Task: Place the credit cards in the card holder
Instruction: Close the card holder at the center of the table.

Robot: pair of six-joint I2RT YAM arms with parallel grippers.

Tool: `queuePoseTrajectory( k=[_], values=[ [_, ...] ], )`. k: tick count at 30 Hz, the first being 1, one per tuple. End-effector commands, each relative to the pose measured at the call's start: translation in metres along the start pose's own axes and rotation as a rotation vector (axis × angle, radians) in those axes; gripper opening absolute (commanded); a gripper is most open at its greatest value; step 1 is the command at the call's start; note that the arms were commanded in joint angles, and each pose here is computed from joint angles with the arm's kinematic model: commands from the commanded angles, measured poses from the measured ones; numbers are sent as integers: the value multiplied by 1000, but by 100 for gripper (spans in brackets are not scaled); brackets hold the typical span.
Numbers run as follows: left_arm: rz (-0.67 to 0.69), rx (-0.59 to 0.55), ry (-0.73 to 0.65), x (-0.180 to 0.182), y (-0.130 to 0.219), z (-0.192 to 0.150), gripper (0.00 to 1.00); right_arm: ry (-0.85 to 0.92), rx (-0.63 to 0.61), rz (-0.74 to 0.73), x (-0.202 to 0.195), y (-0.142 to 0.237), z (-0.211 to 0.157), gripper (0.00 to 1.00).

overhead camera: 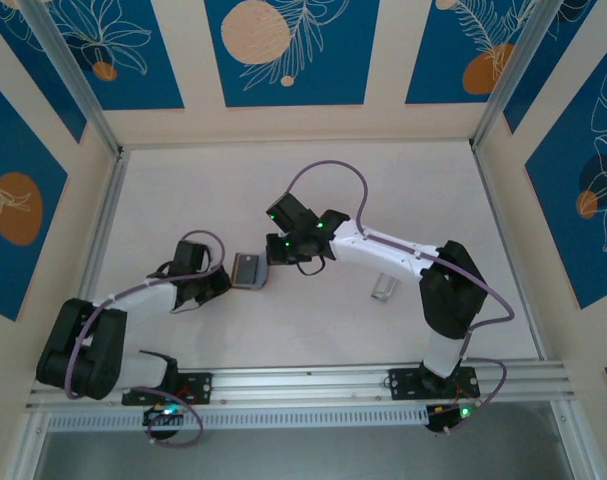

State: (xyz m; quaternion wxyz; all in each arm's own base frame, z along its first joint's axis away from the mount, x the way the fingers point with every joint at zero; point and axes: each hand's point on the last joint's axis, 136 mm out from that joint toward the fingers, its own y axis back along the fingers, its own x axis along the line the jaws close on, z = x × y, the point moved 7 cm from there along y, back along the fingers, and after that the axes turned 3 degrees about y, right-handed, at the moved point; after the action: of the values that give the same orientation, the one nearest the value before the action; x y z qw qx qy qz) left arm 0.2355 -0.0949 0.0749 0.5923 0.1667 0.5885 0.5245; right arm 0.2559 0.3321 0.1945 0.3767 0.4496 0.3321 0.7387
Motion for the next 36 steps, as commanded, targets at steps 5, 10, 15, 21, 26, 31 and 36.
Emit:
queuePoseTrajectory(
  k=[5, 10, 15, 21, 26, 31, 36],
  values=[
    [2, 48, -8, -1, -11, -14, 0, -7, 29, 216, 35, -17, 20, 0],
    [-3, 51, -5, -4, -17, -14, 0, -79, 58, 366, 48, -52, 34, 0],
    [5, 47, -2, -2, -17, -15, 0, -140, 65, 421, 44, -84, 35, 0],
    [6, 30, 6, -4, -12, -14, 3, -169, 77, 394, 32, -118, 27, 0],
    [22, -3, 3, -5, 10, -15, 10, -177, 80, 362, 25, -135, 22, 0],
    [29, -70, -7, -6, 37, -17, 12, -199, 105, 343, 11, -150, 18, 3],
    [-47, -59, -58, -22, 37, -14, 13, -175, 126, 385, 13, -145, 20, 19]
  ],
)
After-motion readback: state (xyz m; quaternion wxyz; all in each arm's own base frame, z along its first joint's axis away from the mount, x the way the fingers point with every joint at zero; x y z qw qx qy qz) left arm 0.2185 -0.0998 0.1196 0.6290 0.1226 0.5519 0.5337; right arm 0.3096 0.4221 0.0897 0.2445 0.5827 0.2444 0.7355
